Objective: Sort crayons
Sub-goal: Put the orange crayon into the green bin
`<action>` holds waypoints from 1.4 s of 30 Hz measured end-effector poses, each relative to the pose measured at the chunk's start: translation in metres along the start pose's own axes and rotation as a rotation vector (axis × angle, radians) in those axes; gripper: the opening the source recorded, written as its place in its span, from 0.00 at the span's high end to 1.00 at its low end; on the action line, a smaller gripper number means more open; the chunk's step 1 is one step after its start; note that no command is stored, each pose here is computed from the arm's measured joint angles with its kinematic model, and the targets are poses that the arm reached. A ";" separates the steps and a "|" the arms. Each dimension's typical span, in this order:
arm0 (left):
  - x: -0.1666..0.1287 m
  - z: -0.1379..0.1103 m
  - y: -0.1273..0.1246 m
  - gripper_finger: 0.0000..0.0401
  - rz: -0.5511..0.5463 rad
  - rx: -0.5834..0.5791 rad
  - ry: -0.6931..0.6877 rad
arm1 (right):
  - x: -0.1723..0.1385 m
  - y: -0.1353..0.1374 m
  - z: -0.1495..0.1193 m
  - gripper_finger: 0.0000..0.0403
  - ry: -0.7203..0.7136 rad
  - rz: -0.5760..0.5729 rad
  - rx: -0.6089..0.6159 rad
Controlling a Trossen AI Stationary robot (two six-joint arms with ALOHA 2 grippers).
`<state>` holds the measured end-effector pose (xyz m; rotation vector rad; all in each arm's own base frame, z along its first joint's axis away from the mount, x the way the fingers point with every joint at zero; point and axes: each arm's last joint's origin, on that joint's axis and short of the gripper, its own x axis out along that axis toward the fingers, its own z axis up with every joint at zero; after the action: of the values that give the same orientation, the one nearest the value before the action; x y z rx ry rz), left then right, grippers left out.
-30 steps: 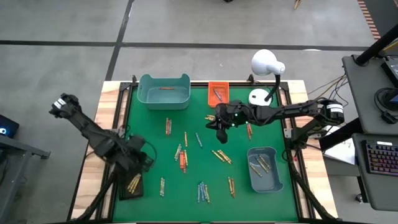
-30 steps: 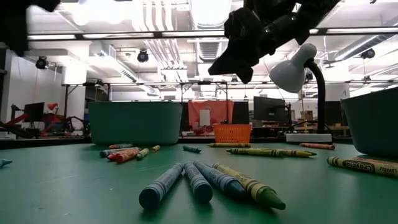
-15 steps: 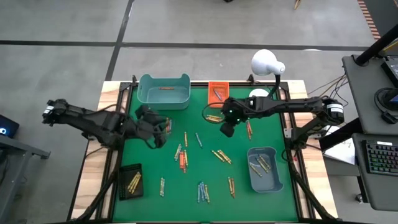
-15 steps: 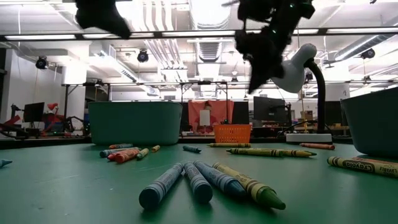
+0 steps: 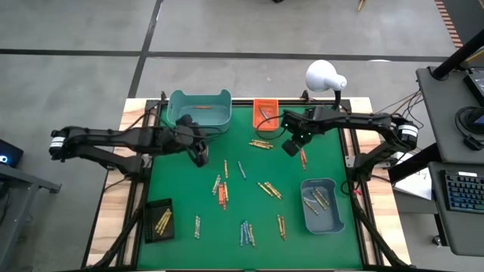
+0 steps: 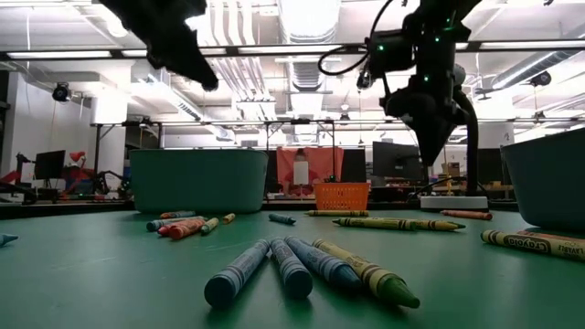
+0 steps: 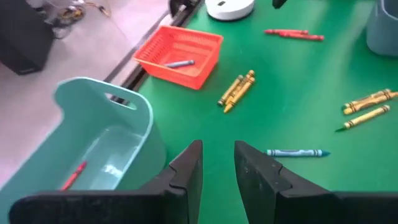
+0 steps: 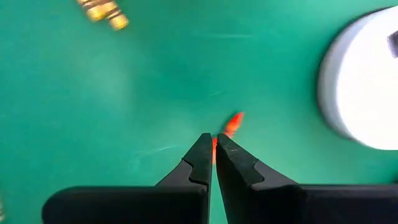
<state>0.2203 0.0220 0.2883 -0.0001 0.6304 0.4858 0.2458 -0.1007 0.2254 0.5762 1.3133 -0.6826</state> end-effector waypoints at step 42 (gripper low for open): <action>0.036 0.000 0.079 0.81 0.008 0.085 -0.145 | 0.011 -0.009 0.000 0.65 0.033 -0.038 0.343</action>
<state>0.2109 0.1074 0.2793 0.1172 0.5086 0.4626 0.2404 -0.1088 0.2142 0.8430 1.2478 -0.9420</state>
